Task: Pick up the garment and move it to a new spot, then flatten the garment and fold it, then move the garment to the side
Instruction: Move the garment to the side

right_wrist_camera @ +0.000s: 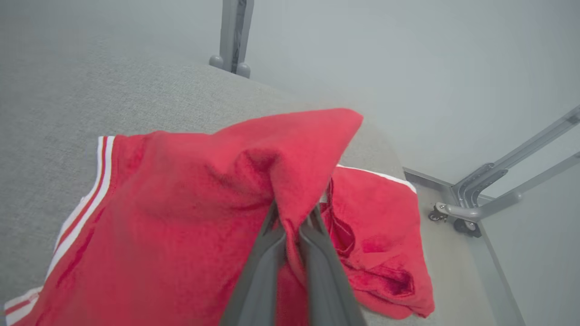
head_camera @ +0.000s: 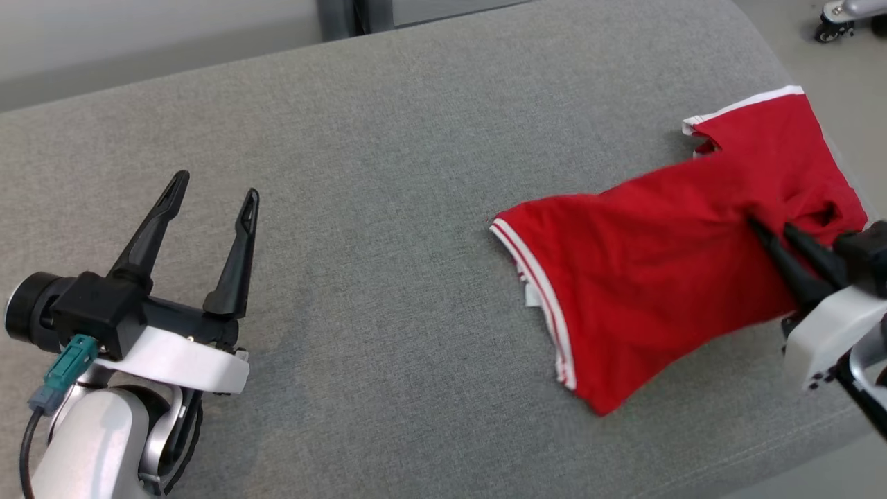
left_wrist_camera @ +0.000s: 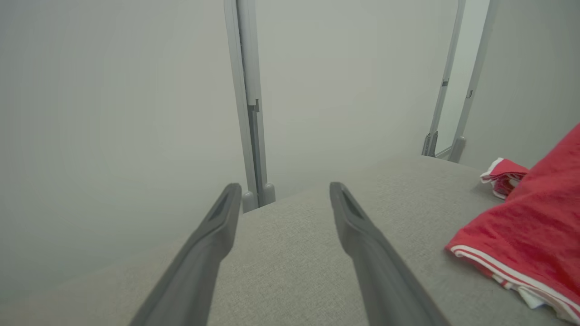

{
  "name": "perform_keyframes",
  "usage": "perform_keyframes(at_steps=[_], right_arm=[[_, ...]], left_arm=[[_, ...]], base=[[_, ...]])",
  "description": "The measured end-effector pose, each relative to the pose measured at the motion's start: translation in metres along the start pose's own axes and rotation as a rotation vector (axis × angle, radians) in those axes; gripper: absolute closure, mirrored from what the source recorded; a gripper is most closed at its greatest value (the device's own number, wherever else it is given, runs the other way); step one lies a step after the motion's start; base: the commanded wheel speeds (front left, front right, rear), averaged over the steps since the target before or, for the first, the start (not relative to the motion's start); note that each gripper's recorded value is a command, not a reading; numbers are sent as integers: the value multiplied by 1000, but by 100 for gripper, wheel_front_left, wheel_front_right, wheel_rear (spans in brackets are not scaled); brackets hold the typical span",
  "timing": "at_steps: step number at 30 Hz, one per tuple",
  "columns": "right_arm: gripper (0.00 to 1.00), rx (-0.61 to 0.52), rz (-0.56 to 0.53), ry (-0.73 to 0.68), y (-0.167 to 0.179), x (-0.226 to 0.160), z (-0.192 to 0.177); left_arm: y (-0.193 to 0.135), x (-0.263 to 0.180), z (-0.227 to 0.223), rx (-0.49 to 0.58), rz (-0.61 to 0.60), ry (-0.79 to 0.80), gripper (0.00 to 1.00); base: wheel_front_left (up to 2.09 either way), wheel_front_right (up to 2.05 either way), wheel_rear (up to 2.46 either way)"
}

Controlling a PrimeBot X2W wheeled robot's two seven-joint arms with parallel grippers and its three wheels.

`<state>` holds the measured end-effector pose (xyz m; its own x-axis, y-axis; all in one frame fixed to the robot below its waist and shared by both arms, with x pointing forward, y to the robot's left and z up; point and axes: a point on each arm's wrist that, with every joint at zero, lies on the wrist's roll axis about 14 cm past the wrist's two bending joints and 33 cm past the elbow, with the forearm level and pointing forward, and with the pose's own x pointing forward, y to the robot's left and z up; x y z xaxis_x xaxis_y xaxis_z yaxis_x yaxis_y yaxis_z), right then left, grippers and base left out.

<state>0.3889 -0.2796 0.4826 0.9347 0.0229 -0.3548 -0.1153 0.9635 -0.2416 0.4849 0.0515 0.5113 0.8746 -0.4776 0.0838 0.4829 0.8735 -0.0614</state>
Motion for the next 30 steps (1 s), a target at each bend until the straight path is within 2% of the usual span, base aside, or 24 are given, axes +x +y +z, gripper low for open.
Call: perform_keyframes(at_steps=[6, 13, 17, 21, 22, 23, 24, 30], right_arm=[[100, -121, -84, -79, -54, 23, 32], [100, -184, -193, -43, -116, 46, 33], [100, -163, -256, 59, -145, 57, 7], [100, -120, -302, 126, -159, 65, -21], [76, -106, -303, 128, -157, 69, -26], [18, -89, -309, 139, -157, 71, -33], [0, -74, -315, 145, -156, 73, -39], [0, -5, -354, 228, -156, 65, -78]], left_arm=[[-8, 20, -13, -7, -54, 12, 0], [-6, 36, -29, -18, -82, 22, 0], [-3, 40, -41, -19, -88, 38, 0], [3, 42, -51, -21, -84, 55, 0], [4, 43, -53, -20, -82, 59, 0], [5, 43, -55, -21, -81, 63, 0], [6, 43, -57, -20, -80, 68, 0], [7, 43, -60, -18, -81, 73, 0]], base=[[0, 0, 0], [0, 0, 0], [0, 0, 0], [0, 0, 0], [0, 0, 0], [0, 0, 0], [0, 0, 0], [0, 0, 0]])
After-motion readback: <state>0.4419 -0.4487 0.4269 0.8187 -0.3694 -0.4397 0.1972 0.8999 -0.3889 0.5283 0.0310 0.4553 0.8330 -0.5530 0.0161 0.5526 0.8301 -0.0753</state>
